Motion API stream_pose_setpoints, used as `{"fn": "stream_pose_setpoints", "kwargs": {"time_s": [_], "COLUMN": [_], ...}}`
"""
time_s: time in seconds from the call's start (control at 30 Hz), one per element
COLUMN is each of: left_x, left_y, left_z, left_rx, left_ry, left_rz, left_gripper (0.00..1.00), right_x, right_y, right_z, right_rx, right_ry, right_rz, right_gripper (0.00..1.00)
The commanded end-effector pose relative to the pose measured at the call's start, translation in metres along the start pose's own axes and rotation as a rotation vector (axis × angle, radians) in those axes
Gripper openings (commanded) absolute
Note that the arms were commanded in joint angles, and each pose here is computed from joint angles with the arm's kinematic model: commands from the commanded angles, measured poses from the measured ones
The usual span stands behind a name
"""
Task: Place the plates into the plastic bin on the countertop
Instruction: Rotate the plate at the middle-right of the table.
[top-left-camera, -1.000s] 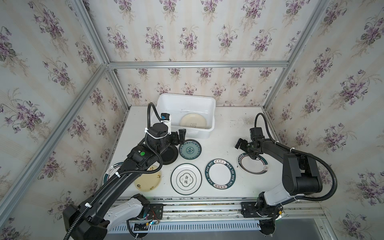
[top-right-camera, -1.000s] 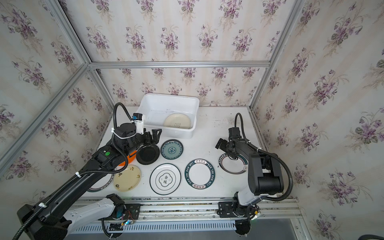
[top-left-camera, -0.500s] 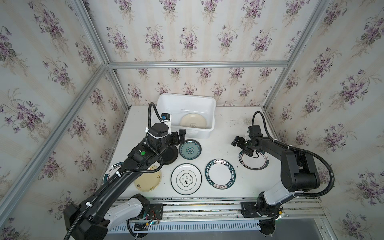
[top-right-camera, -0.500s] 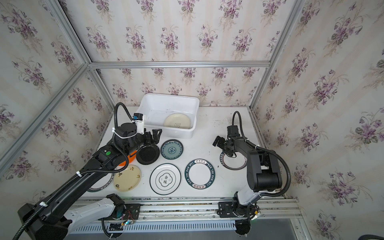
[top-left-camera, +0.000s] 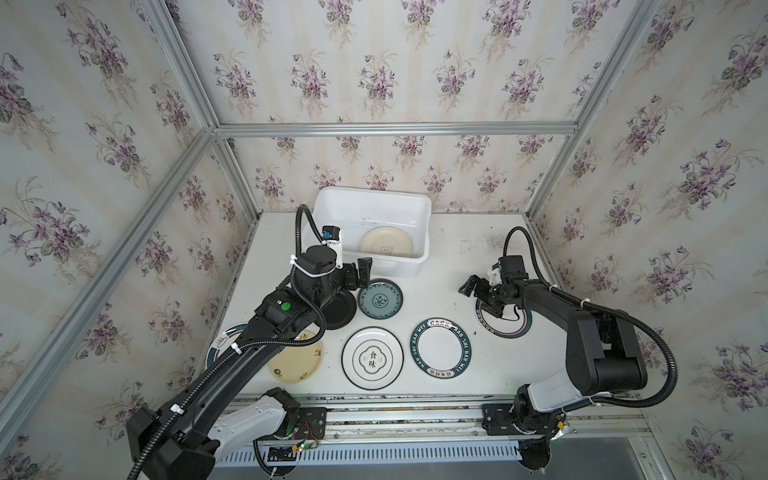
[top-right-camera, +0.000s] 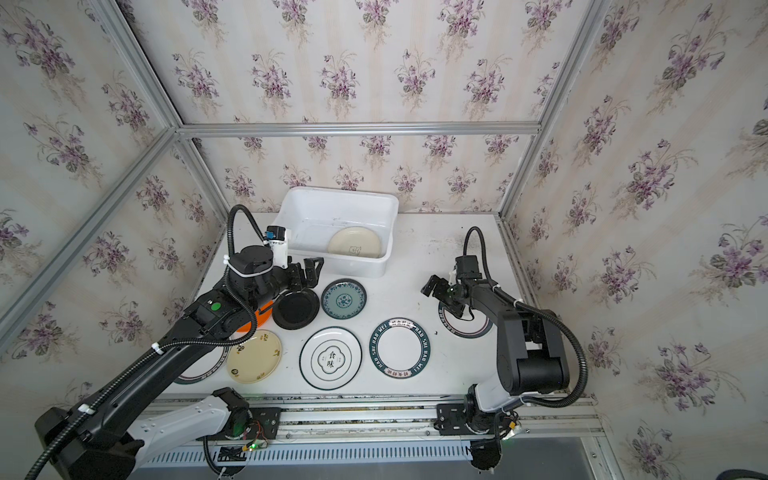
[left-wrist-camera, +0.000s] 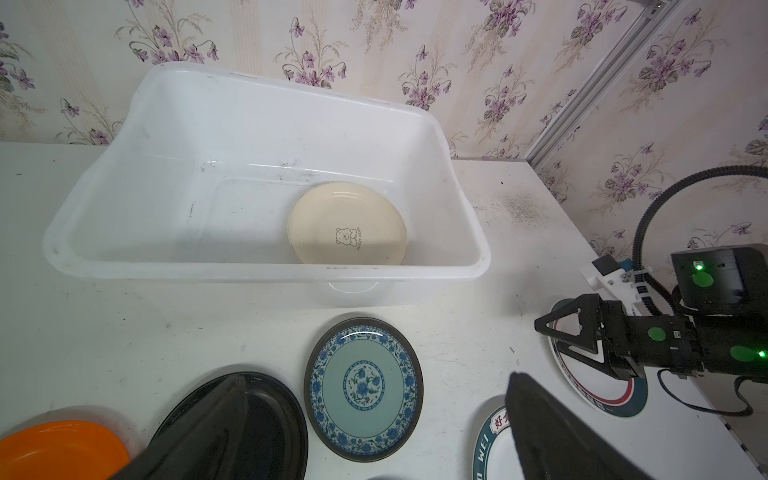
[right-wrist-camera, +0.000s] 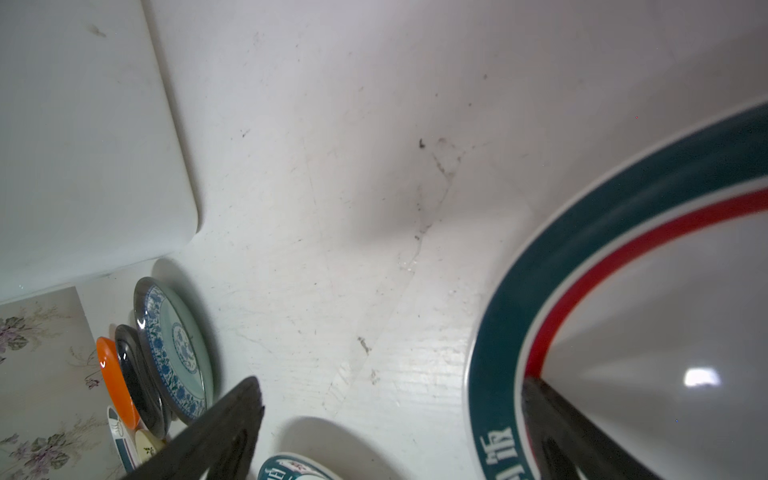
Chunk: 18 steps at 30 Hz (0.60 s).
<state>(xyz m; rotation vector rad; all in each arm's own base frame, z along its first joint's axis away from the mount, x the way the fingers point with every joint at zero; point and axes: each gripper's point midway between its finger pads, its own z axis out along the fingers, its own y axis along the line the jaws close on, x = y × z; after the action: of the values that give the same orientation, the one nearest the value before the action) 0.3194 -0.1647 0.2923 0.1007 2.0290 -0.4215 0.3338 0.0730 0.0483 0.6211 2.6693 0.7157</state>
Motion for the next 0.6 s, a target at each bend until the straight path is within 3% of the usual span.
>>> {"fn": "stream_pose_setpoints", "kwargs": {"time_s": [0.0, 0.27, 0.57], "left_x": [-0.005, -0.003, -0.003], "left_y": [0.000, 0.000, 0.002], "left_z": [-0.002, -0.003, -0.005], "left_rx": [0.002, 0.003, -0.002], "left_ry": [-0.020, -0.018, -0.024], "left_rz": [-0.009, -0.013, -0.008], "left_gripper": [0.99, 0.99, 0.99], "right_x": [0.004, 0.008, 0.010], "right_y": [0.011, 0.021, 0.064], "right_z": [-0.001, 0.008, 0.015], "right_rx": [-0.052, -0.103, -0.246], "right_ry": [0.021, 0.075, 0.106], "right_rz": [-0.013, -0.038, -0.098], "right_gripper": [1.00, 1.00, 0.99]}}
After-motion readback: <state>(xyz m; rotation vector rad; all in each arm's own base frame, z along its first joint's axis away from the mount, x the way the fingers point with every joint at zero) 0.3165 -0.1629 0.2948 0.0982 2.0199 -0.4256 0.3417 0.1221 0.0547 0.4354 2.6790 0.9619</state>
